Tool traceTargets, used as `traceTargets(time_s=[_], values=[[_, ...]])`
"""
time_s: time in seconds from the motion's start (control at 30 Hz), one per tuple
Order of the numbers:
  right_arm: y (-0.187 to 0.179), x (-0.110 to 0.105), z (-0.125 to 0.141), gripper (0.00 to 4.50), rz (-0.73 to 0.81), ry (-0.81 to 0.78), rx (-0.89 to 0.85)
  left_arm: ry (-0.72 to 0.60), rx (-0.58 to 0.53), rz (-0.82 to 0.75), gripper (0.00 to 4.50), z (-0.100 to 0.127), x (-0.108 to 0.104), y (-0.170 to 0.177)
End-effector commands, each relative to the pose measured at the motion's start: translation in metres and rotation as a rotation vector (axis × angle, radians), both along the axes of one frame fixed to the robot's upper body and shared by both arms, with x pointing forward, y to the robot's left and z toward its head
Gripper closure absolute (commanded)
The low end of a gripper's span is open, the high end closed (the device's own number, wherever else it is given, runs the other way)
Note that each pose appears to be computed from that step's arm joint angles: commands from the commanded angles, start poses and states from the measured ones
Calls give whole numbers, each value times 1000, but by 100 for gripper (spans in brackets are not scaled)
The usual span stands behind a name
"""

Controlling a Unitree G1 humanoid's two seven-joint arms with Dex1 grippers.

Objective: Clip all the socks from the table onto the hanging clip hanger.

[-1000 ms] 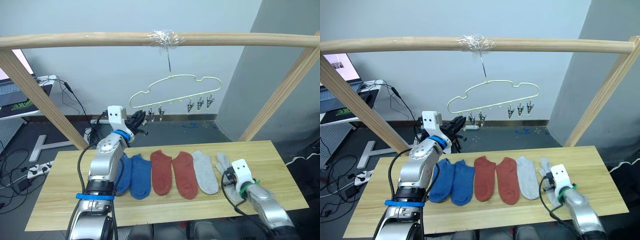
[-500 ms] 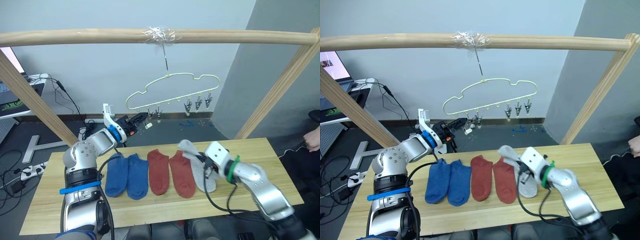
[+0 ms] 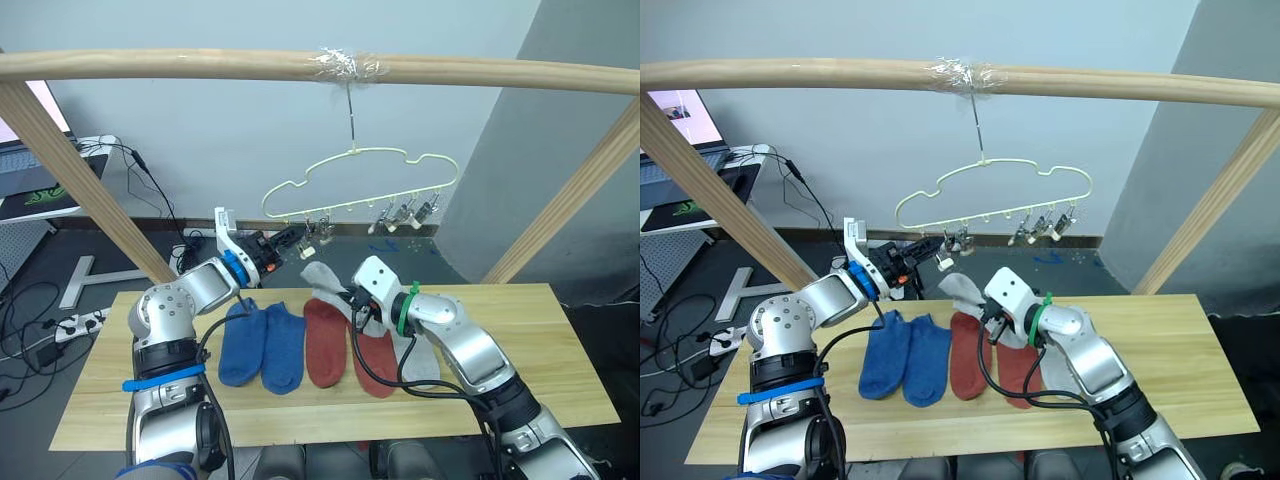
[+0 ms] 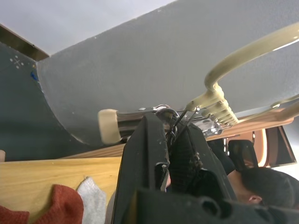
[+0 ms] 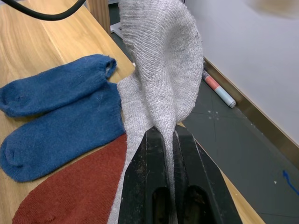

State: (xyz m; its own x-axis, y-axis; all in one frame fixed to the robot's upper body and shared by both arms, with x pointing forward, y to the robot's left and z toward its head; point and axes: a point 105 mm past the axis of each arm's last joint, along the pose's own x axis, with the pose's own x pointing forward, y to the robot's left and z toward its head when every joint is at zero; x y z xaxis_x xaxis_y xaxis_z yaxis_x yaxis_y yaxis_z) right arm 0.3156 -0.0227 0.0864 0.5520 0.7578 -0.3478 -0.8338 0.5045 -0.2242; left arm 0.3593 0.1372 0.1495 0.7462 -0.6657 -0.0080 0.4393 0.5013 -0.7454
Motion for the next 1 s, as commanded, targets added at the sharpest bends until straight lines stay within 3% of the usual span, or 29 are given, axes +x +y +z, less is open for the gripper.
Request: traceTargets(time_s=[0.03,0.63,1.0], values=[[6,2,20,448,15,-36,54,-29,-1,-18,436,7,-4,-3],[9,-6,34,448,25,-53,70,-24,14,-24,436,6,-5,0],[15,1,37,448,12,-64,80,-40,15,-47,436,8,-10,-6]])
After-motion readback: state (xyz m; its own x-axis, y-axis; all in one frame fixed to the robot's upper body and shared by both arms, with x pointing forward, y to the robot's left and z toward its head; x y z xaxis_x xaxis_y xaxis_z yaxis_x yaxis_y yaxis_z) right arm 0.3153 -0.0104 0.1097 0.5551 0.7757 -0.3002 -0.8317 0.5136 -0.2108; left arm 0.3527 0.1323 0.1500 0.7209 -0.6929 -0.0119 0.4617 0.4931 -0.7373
